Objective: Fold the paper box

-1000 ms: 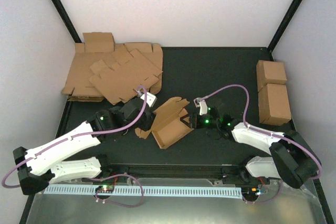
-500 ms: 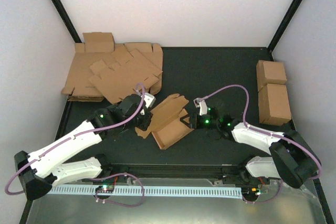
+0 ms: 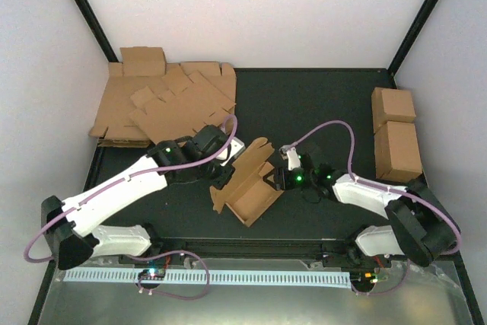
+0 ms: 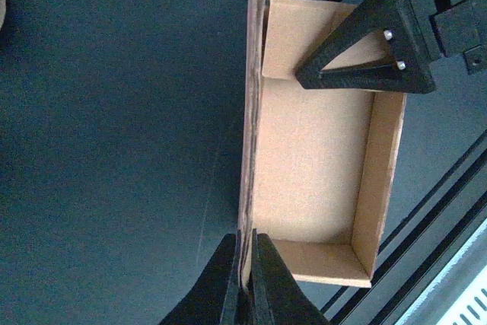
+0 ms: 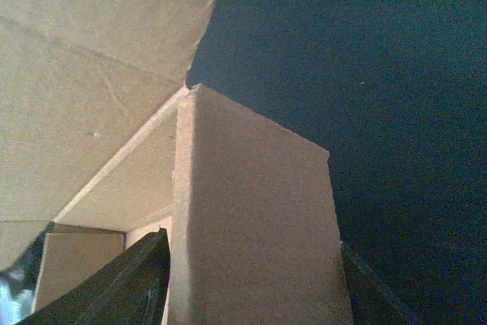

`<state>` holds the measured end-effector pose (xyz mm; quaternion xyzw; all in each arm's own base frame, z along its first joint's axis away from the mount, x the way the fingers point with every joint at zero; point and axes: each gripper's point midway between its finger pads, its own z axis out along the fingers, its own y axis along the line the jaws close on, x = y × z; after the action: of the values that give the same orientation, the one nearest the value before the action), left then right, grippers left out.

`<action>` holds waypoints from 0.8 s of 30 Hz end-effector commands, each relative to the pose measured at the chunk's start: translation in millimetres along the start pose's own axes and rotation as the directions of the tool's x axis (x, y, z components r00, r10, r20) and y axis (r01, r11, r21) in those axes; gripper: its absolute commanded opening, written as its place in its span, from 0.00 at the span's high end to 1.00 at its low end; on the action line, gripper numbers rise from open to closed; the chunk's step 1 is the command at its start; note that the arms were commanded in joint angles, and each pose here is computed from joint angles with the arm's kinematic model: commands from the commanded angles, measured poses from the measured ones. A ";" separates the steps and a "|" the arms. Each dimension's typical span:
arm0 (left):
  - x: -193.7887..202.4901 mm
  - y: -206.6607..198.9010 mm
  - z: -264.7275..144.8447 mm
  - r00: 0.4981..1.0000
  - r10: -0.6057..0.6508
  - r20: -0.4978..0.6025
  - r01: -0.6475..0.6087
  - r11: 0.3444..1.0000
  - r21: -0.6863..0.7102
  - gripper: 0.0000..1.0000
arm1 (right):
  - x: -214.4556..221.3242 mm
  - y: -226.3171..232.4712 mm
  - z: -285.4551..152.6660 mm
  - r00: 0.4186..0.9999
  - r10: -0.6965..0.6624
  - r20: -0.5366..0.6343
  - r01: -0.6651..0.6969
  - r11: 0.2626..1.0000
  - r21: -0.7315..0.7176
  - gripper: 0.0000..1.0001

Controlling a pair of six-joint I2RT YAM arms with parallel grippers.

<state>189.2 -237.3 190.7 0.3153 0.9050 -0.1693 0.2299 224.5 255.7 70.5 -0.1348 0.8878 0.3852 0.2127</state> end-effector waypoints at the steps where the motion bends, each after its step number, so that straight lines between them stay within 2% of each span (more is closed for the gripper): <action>1: -4.1 -5.4 -1.7 0.999 0.030 -0.036 -0.029 0.999 0.027 0.98 | -8.3 -7.4 -8.6 0.992 -0.127 -0.014 0.128 0.988 0.092 0.42; 9: -13.7 -10.5 0.8 0.997 0.071 -0.042 -0.069 0.997 0.043 0.98 | 5.2 -12.6 -8.7 0.964 -0.245 -0.101 0.258 0.954 0.155 0.39; 10: -14.2 -10.0 0.8 0.996 0.075 -0.044 -0.074 0.997 0.039 0.98 | 6.5 -12.3 -8.7 0.960 -0.259 -0.109 0.274 0.948 0.160 0.34; 12: -15.1 -12.2 -0.1 0.995 0.088 -0.041 -0.086 0.995 0.049 0.98 | 7.1 -9.2 -9.7 0.950 -0.294 -0.109 0.309 0.938 0.160 0.31; 15: -17.0 -15.7 -1.9 0.993 0.116 -0.033 -0.114 0.992 0.063 0.98 | 4.6 -4.6 -12.9 0.937 -0.336 -0.096 0.348 0.922 0.169 0.32; 20: -11.8 -15.4 6.8 0.981 0.167 -0.095 -0.162 0.985 0.065 0.98 | -5.9 -1.3 -20.5 0.926 -0.373 -0.056 0.377 0.905 0.196 0.34; 24: -9.9 -15.3 8.6 0.978 0.182 -0.105 -0.175 0.982 0.066 0.98 | -4.9 14.7 -21.1 0.919 -0.392 -0.043 0.394 0.911 0.118 0.26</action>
<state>194.6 -256.6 189.3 0.3853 0.8879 -0.1571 0.1964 215.1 236.6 71.5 -0.2734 0.8924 0.2513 0.2564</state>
